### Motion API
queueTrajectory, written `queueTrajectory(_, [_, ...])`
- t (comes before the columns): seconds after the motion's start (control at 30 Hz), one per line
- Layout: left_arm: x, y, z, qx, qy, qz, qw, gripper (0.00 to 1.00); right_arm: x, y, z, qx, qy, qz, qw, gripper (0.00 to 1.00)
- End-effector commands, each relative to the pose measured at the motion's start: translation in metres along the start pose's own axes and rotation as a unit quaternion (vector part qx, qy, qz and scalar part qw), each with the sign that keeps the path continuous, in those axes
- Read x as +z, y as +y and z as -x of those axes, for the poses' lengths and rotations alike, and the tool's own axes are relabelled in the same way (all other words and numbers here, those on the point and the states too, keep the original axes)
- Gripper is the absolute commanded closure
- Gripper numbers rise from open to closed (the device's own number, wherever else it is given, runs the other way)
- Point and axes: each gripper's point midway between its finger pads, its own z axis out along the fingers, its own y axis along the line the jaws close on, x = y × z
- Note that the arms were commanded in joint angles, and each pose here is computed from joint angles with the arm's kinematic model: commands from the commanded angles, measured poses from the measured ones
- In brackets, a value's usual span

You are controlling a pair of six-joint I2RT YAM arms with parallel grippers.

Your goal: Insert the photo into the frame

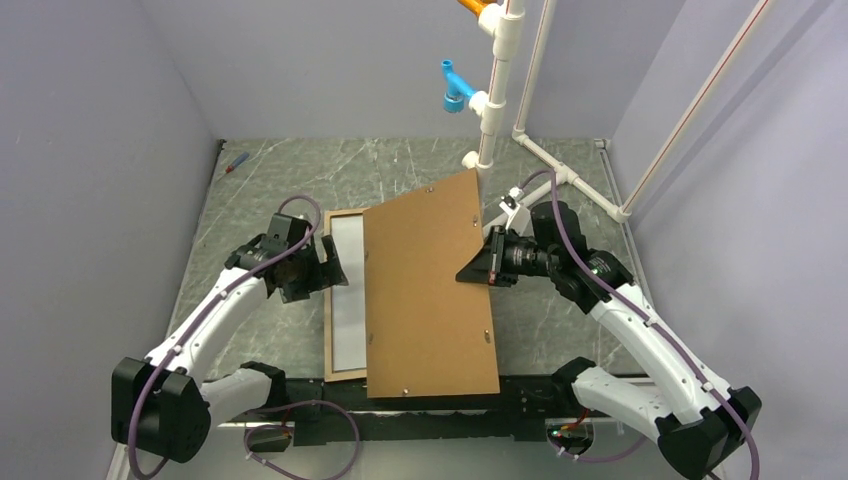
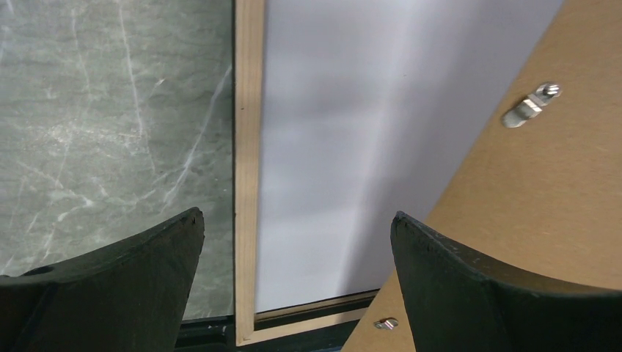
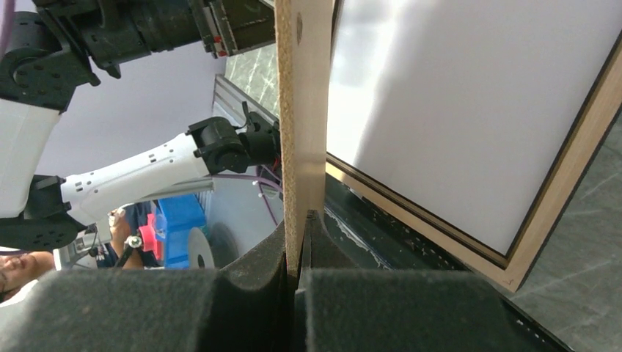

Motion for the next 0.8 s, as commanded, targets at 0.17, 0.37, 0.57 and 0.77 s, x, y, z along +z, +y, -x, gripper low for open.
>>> queueTrajectory(0.17, [0.009,0.029,-0.007,0.007,0.006,0.032,0.999,0.01,0.026,0.03,0.025,-0.022,-0.025,0.058,0.998,1.0])
queueTrajectory(0.37, [0.008,0.039,-0.006,0.0,0.002,0.037,0.999,0.01,0.042,0.033,0.028,-0.021,-0.026,0.054,0.998,1.0])
queueTrajectory(0.57, [0.011,0.04,-0.007,0.005,0.009,0.03,1.0,0.02,0.057,0.019,0.033,-0.001,-0.047,0.047,0.998,1.0])
queueTrajectory(0.77, [0.021,0.042,-0.011,0.007,0.02,0.027,0.999,0.11,0.068,0.005,0.039,-0.01,-0.06,0.025,0.998,1.0])
